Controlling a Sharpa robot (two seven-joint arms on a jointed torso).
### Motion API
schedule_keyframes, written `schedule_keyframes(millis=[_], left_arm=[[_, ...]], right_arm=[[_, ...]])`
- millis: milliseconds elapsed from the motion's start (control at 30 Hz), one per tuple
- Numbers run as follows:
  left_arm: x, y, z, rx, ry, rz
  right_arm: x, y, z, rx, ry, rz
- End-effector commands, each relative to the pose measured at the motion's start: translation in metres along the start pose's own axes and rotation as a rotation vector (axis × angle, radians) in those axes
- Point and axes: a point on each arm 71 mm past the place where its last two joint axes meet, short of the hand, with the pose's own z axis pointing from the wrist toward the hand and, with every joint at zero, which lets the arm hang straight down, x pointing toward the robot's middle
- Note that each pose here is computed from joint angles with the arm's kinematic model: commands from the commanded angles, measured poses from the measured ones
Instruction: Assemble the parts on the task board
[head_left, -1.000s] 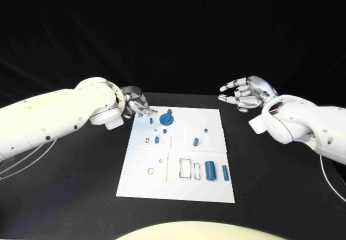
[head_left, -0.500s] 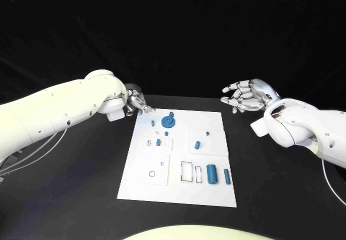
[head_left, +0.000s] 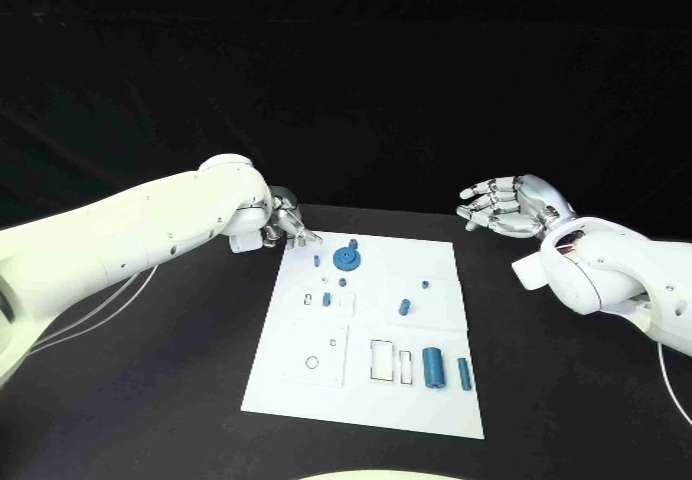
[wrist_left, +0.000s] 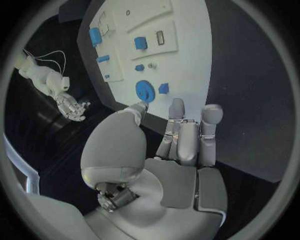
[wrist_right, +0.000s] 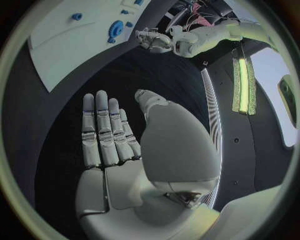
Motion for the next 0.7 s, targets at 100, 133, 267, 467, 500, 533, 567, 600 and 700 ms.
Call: schedule_keyframes(millis=[100, 133, 267, 467, 500, 533, 567, 600, 700], left_arm=[[0.0005, -0.0051, 0.0029, 0.005, 0.030, 0.023], [0.0010, -0.0058, 0.0038, 0.005, 0.033, 0.022], [0.0032, -0.0086, 0.0071, 0.007, 0.042, 0.022], [0.0060, -0.0114, 0.0114, 0.005, 0.054, 0.025], [0.0064, -0.0116, 0.0121, 0.004, 0.056, 0.026], [0.0067, -0.0119, 0.0128, 0.002, 0.058, 0.028], [0.0070, -0.0120, 0.0133, 0.001, 0.058, 0.029], [0.0072, -0.0121, 0.0137, 0.000, 0.059, 0.031], [0.0079, -0.0125, 0.0153, -0.005, 0.060, 0.036]], right_arm=[[0.001, 0.002, 0.001, -0.031, -0.005, 0.042], [0.001, 0.002, 0.001, -0.033, -0.005, 0.044], [0.001, 0.003, 0.002, -0.039, -0.007, 0.051], [0.002, 0.003, 0.002, -0.042, -0.009, 0.056], [0.002, 0.003, 0.002, -0.042, -0.009, 0.057], [0.002, 0.004, 0.002, -0.042, -0.009, 0.057], [0.002, 0.004, 0.002, -0.042, -0.010, 0.058], [0.002, 0.004, 0.002, -0.042, -0.010, 0.058], [0.002, 0.004, 0.002, -0.042, -0.010, 0.059]])
